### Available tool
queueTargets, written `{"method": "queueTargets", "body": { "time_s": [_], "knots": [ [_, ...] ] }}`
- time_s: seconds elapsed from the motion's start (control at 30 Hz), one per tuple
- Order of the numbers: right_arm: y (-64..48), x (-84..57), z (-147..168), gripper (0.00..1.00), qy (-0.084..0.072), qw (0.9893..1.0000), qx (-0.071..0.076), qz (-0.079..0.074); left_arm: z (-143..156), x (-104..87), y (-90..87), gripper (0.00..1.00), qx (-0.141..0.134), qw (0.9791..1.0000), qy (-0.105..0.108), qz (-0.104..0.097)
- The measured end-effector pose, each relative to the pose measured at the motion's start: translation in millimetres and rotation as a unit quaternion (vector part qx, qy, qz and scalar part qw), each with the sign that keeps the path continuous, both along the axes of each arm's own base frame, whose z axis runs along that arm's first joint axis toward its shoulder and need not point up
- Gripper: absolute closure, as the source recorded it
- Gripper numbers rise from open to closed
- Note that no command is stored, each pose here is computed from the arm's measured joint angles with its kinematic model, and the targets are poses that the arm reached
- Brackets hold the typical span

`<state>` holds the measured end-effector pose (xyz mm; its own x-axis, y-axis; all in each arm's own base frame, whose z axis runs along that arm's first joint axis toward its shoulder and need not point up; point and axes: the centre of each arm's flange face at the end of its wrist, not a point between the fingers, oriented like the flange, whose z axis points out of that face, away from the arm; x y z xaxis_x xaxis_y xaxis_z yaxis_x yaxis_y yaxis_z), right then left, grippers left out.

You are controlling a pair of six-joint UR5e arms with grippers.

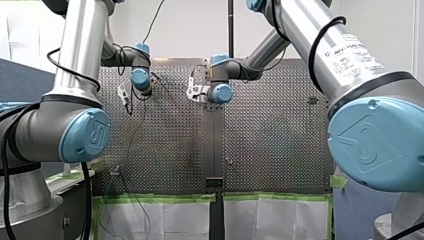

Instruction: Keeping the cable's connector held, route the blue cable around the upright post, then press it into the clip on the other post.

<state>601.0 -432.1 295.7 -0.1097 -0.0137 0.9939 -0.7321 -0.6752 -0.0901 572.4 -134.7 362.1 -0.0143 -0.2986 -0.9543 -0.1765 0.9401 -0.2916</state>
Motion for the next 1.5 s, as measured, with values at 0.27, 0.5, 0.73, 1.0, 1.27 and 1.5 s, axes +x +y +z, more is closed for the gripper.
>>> {"method": "queueTargets", "body": {
  "time_s": [0.27,0.5,0.73,1.0,1.27,1.5],
  "knots": [
    [4.6,-13.1,-30.8,1.00,0.021,0.9994,0.021,-0.019,-24.0,1.7,-9.6,0.00,0.004,0.9995,0.032,-0.006],
    [2.5,-15.7,-68.8,1.00,0.043,0.9978,0.041,-0.030,-26.1,1.3,-10.0,0.00,0.002,0.9994,0.034,0.001],
    [-0.7,-19.4,-122.1,1.00,0.070,0.9941,0.067,-0.048,-26.1,0.9,-9.5,0.00,0.002,0.9994,0.033,0.010],
    [-5.0,-22.0,-176.8,1.00,0.090,0.9905,0.089,-0.054,-25.8,1.0,-9.9,0.00,0.002,0.9994,0.031,0.012],
    [-4.2,-26.9,-236.4,1.00,0.112,0.9857,0.113,-0.056,-25.4,1.4,-10.3,0.00,0.004,0.9995,0.029,0.012],
    [-3.3,-33.1,-266.0,1.00,0.113,0.9848,0.118,-0.059,-23.8,4.3,-9.7,0.00,0.003,0.9998,0.019,0.008]
  ]
}}
